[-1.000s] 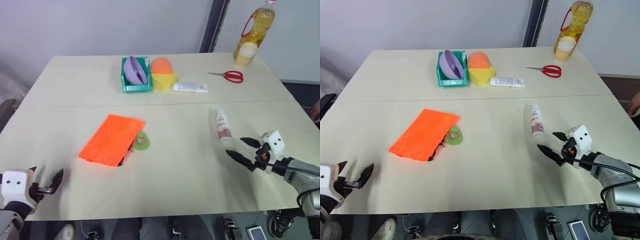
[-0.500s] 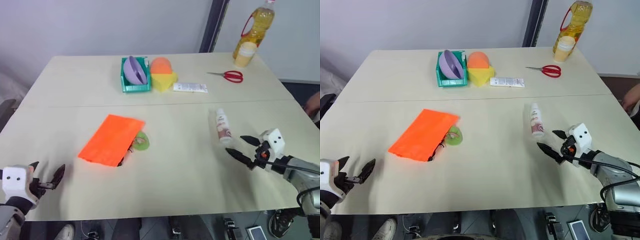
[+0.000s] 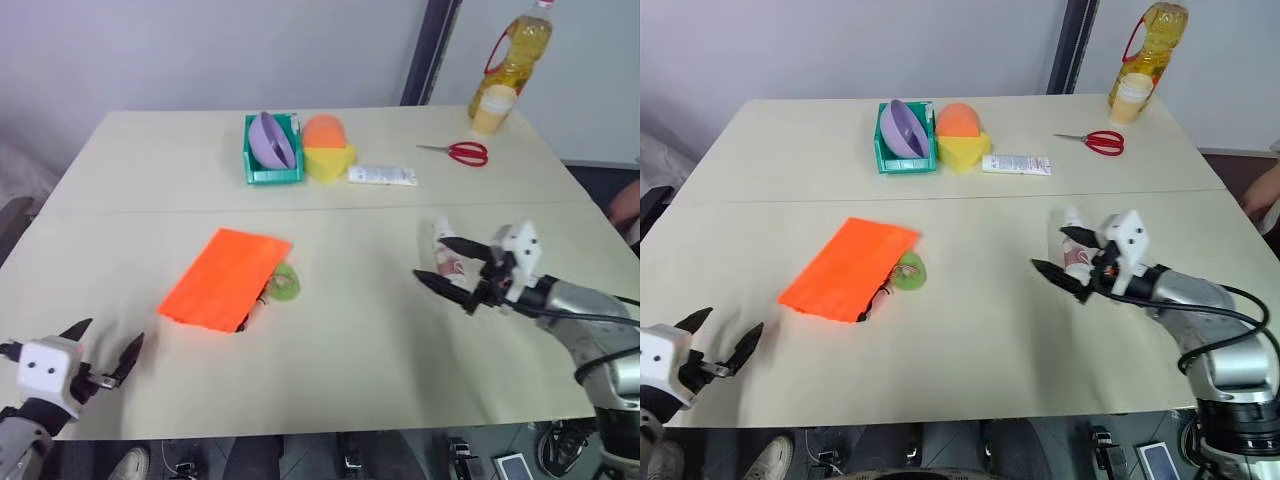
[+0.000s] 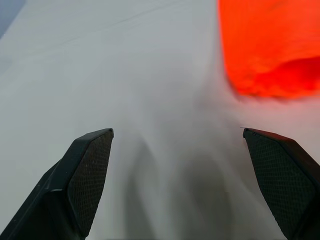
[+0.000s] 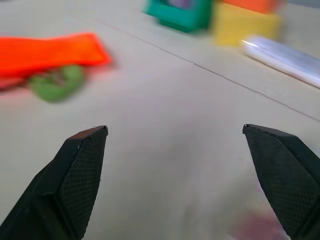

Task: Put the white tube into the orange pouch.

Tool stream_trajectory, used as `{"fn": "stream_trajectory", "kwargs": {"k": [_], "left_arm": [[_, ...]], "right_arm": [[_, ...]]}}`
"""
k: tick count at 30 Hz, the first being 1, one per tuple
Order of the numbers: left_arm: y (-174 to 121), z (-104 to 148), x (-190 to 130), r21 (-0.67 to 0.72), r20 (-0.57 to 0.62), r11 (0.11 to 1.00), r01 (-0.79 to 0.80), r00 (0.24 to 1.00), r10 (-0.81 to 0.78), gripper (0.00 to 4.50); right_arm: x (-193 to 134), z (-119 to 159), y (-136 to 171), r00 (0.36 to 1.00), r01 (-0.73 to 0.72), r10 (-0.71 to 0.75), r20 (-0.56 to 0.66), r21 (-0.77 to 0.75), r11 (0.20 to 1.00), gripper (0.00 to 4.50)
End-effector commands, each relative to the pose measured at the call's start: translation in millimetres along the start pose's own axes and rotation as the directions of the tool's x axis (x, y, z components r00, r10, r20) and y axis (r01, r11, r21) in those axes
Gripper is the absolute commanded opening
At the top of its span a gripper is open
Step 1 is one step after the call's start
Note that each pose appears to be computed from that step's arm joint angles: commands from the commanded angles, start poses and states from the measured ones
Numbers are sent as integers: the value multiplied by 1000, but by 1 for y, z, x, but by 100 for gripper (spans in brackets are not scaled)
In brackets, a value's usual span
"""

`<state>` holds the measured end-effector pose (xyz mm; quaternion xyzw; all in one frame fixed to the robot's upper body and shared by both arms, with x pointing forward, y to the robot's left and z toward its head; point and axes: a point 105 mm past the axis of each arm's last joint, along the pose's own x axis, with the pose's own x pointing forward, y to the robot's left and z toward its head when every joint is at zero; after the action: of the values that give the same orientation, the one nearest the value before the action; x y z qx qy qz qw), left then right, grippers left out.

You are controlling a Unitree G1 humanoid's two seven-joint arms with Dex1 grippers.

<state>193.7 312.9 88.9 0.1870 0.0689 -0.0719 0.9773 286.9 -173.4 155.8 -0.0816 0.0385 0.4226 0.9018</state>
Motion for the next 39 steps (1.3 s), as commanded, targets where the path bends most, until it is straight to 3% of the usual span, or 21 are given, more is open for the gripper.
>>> {"fn": "stream_trajectory", "kwargs": {"k": [1,3,5,8,22,25,30,32,39], "left_arm": [[-17,25,9,275,52,954,118,989,-137,444],[-27,31,14,421,68,894,151,978,-197,444],[-28,46,25,526,150,846,87,970,-193,444],[-30,59,36,563,224,826,43,953,-203,444],[-35,67,62,631,241,772,77,926,-290,444],[-43,79,63,617,284,782,89,902,-326,359],[-53,86,65,604,285,785,140,881,-377,92],[-55,90,66,597,289,789,146,878,-382,5],[-64,110,80,496,308,850,180,878,-366,5]], "right_arm": [[19,12,34,991,-130,131,39,-28,991,450],[27,9,45,985,-167,167,42,-21,986,450],[34,1,56,980,-197,197,37,-12,980,450],[37,-6,64,977,-212,212,27,-11,977,450],[44,-10,71,980,-195,195,46,-5,981,450],[44,-10,72,981,-188,188,50,-7,982,450],[44,-10,72,982,-182,182,56,-9,983,450],[44,-11,72,982,-180,180,57,-9,984,450],[46,-14,72,982,-178,178,63,-12,984,450]]}}
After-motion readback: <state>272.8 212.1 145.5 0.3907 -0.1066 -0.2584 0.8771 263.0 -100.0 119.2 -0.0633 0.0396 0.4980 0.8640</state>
